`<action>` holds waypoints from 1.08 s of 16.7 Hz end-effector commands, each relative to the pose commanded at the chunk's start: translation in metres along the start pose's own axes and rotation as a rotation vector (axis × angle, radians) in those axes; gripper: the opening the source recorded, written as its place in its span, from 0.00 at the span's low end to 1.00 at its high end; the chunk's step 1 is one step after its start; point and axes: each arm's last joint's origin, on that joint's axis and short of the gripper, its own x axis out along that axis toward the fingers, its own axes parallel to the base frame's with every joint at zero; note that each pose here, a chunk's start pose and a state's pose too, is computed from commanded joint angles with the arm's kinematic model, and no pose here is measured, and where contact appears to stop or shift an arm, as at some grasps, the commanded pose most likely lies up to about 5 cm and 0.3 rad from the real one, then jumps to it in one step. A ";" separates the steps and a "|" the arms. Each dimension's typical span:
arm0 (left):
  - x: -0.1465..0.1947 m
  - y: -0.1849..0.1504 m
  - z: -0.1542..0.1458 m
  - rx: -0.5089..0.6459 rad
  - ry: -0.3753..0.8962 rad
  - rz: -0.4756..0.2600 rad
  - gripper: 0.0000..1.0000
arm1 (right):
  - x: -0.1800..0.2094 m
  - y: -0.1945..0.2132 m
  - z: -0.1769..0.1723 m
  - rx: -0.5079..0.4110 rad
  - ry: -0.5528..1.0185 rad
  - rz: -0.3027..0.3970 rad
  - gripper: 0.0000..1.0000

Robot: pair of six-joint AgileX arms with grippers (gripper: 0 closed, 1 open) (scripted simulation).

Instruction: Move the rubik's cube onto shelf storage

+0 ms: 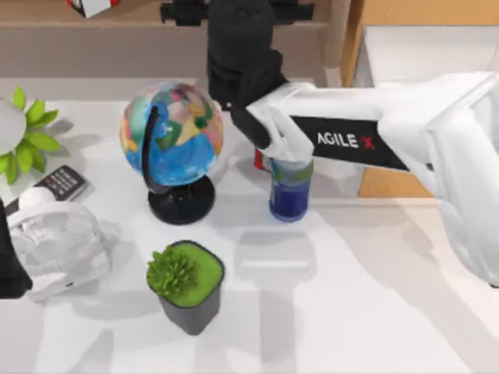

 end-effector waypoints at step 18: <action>0.000 0.000 0.000 0.000 0.000 0.000 1.00 | 0.009 -0.007 -0.008 -0.010 0.006 0.002 0.90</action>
